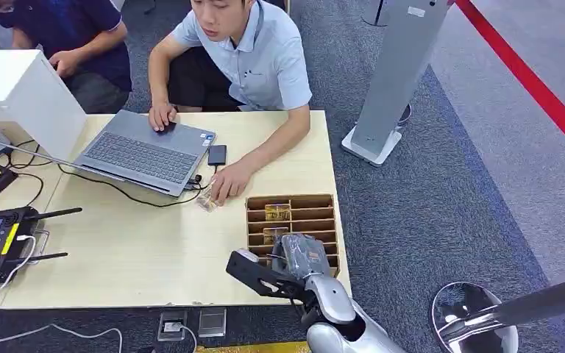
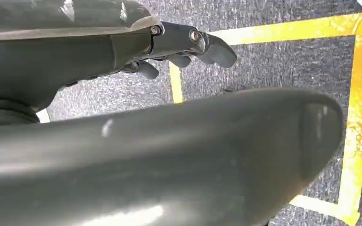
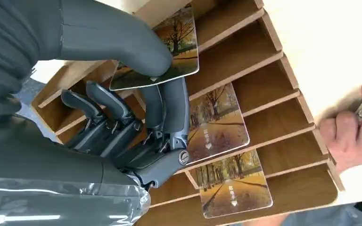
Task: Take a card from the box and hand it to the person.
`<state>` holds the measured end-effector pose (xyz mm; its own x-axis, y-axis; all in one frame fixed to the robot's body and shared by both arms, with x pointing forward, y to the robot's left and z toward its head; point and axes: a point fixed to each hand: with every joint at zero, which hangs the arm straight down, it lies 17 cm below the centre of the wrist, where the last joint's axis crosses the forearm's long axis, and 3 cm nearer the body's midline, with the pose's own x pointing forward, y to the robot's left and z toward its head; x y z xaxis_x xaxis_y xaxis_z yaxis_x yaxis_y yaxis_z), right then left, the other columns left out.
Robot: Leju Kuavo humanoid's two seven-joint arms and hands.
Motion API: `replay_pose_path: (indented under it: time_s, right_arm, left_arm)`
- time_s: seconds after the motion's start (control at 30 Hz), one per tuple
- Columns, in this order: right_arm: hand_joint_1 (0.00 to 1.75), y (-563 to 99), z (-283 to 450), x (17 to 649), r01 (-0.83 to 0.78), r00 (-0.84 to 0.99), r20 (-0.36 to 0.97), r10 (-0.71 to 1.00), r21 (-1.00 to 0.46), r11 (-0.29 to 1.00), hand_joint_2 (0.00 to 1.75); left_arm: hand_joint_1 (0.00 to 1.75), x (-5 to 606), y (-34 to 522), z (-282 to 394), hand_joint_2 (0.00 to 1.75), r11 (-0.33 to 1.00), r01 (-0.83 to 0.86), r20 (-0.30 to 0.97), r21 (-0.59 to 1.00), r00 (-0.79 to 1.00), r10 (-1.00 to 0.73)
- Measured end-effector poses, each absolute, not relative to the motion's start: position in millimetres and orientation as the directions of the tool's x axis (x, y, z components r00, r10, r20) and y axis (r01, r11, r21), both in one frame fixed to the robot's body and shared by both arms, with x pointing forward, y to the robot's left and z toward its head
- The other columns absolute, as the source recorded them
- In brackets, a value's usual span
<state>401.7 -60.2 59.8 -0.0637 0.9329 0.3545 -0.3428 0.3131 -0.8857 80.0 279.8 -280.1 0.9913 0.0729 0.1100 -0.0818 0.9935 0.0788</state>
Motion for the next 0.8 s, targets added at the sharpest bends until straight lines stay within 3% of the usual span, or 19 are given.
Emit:
replay_pose_path:
  time_s: [0.4,0.63,0.8]
  right_arm:
    - [1.75,-62.8,118.1,411.2,-0.214,-0.116,0.422,0.899,-0.895,0.392,1.75]
    - [1.75,-70.0,216.9,429.5,-0.026,-0.233,0.46,0.857,-0.884,0.467,1.75]
    - [1.75,-57.1,274.7,444.7,0.022,-0.349,0.46,0.817,-0.867,0.497,1.75]
  left_arm:
    - [0.0,79.9,278.3,-280.1,0.0,0.993,-0.091,0.11,0.07,0.99,0.083]
    - [0.0,80.9,278.5,-280.0,0.0,0.993,-0.09,0.117,0.071,0.99,0.082]
    - [0.0,82.4,278.5,-279.8,0.0,0.994,-0.079,0.123,0.072,0.99,0.07]
